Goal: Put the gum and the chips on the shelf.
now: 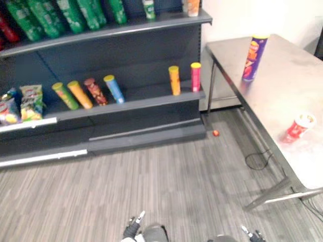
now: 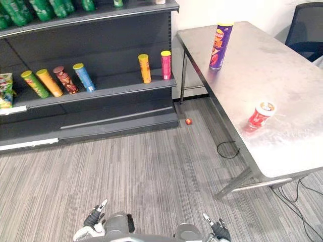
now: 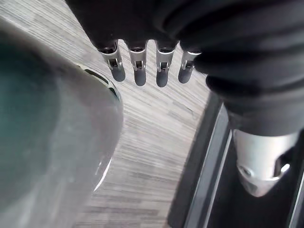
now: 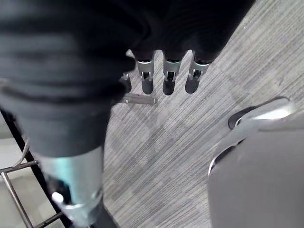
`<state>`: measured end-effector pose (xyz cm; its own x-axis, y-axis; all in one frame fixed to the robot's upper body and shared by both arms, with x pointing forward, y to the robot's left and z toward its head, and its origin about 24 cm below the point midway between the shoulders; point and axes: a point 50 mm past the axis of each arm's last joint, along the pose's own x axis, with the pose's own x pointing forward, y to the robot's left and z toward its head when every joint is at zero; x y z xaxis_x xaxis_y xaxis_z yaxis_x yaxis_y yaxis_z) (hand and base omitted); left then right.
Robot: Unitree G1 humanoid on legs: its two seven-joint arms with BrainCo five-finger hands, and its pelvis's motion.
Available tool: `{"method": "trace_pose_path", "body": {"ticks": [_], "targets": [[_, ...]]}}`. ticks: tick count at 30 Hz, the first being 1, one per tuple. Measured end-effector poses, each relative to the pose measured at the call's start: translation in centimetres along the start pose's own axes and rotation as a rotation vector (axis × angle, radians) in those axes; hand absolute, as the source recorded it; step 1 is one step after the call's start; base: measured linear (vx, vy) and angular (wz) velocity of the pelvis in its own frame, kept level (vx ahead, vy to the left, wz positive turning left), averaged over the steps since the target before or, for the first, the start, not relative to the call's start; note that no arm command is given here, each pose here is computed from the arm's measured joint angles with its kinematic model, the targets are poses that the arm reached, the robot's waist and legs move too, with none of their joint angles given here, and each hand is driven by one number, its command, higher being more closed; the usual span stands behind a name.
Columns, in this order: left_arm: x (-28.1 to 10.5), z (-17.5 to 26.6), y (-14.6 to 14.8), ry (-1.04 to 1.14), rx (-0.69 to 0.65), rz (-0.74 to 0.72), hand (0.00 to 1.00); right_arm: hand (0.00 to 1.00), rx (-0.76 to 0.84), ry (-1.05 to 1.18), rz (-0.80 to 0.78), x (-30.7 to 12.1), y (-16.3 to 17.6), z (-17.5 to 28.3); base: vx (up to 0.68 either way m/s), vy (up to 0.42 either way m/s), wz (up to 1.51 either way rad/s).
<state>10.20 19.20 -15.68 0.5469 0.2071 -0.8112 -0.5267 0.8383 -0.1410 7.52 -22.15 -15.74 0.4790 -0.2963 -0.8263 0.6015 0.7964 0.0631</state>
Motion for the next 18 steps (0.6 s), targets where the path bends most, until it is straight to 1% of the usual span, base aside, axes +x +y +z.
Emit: {"method": "trace_pose_path", "body": {"ticks": [3, 4, 7, 8, 10, 13, 18], "targets": [[0.0, 0.1, 0.2, -0.013, -0.007, 0.012, 0.00, 0.00, -0.027, 0.000, 0.022, 0.0, 0.5, 0.0, 0.37, 0.312, -0.40], [-0.1, 0.1, 0.3, -0.012, -0.014, 0.018, 0.00, 0.00, -0.032, -0.002, 0.026, 0.1, 0.6, 0.1, 0.52, 0.555, -0.58], [-0.3, 0.0, 2.0, -0.012, -0.068, 0.088, 0.00, 0.00, -0.036, 0.030, 0.057, -0.1, 1.8, -0.9, 0.51, 0.534, -0.76], [-0.5, -0.1, 2.9, -0.011, -0.073, 0.116, 0.00, 0.00, -0.012, 0.065, 0.081, -0.5, 3.0, -2.2, 0.52, 0.443, -0.54], [-0.6, -0.3, 3.6, 0.010, -0.054, 0.132, 0.00, 0.00, 0.005, 0.077, 0.073, -0.5, 2.9, -2.5, 0.49, 0.460, -0.44], [-0.7, -1.1, 4.0, 0.068, 0.036, 0.122, 0.00, 0.00, 0.028, 0.069, 0.058, -0.2, 2.8, -1.9, 0.43, 0.337, -0.69], [-0.9, -2.1, 3.6, 0.124, 0.160, 0.077, 0.00, 0.00, -0.027, 0.037, 0.098, 0.0, 3.2, -1.0, 0.24, 0.122, -0.85]]}}
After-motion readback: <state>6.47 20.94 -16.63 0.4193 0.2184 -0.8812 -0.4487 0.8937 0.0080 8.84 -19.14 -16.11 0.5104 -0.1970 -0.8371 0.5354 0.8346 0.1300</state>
